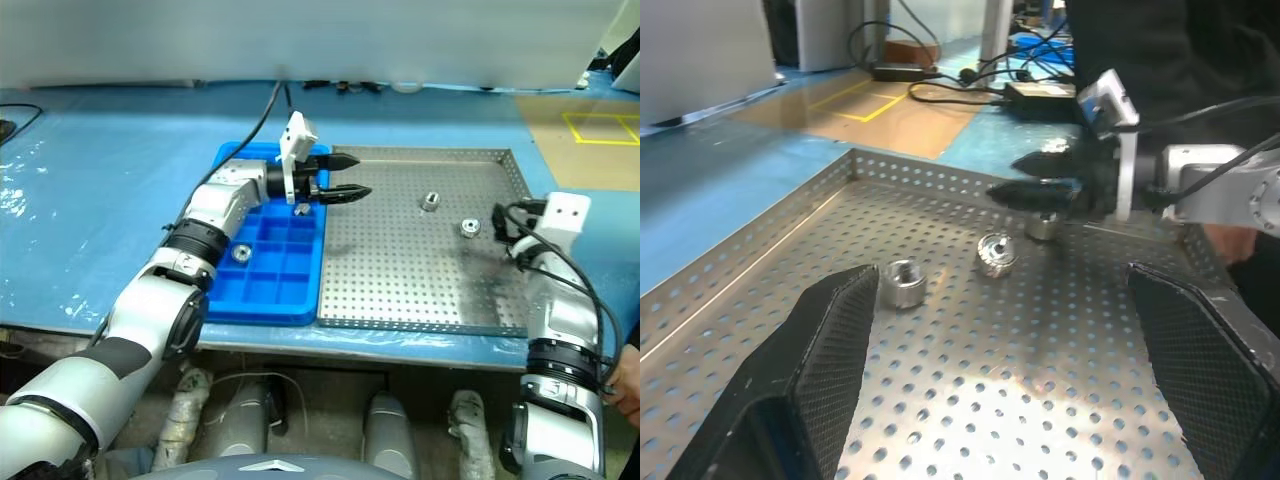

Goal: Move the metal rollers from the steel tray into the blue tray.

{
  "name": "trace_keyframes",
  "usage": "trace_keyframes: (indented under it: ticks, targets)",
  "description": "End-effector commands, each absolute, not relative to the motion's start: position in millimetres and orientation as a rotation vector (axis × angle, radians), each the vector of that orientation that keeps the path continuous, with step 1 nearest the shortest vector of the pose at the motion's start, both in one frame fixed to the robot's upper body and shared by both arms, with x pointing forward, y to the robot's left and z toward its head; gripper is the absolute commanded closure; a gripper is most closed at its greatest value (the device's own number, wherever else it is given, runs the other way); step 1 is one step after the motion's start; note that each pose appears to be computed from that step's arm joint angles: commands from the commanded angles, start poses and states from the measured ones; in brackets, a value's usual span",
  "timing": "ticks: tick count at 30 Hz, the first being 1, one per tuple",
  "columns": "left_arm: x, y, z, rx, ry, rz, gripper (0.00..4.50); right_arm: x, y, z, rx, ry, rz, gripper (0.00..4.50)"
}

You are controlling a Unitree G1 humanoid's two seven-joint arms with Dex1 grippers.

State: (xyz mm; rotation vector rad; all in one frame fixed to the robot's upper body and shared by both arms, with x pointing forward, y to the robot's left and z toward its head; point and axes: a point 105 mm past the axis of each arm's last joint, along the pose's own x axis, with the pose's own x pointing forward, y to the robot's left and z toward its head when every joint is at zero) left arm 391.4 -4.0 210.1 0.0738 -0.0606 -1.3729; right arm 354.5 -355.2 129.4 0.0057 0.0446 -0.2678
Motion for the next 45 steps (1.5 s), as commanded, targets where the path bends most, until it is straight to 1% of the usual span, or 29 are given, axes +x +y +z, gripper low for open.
trace_keyframes:
  ticks: [1,10,21,26,30,37,41,45]
  targets:
    - [388.0,-7.3,218.2,0.083,-0.105,-1.387,0.33,344.5,-365.3,136.2,-0.009,0.01,-0.281,0.0]
    - [384.3,-9.6,218.5,0.073,-0.101,-1.412,0.33,342.4,-347.6,124.8,0.03,0.011,-0.245,0.0]
    - [379.4,-18.5,212.7,0.082,-0.077,-1.451,0.33,325.1,-344.6,117.8,0.059,0.008,-0.264,0.0]
    - [376.0,-20.9,208.6,0.089,-0.069,-1.469,0.33,319.2,-349.4,99.6,0.064,0.068,-0.288,0.0]
    - [375.6,-21.4,208.0,0.089,-0.065,-1.47,0.33,324.3,-339.9,87.3,0.066,0.104,-0.257,0.0]
    - [371.8,-25.3,208.3,0.089,-0.062,-1.495,0.33,347.4,-329.8,90.6,0.068,0.089,-0.236,0.0]
    - [367.8,-30.6,208.5,0.087,-0.062,-1.52,0.33,350.5,-327.2,91.4,0.066,0.082,-0.229,0.0]
    - [356.4,-44.4,203.4,0.109,-0.057,-1.597,0.33,343.0,-327.4,85.6,0.069,0.086,-0.247,0.0]
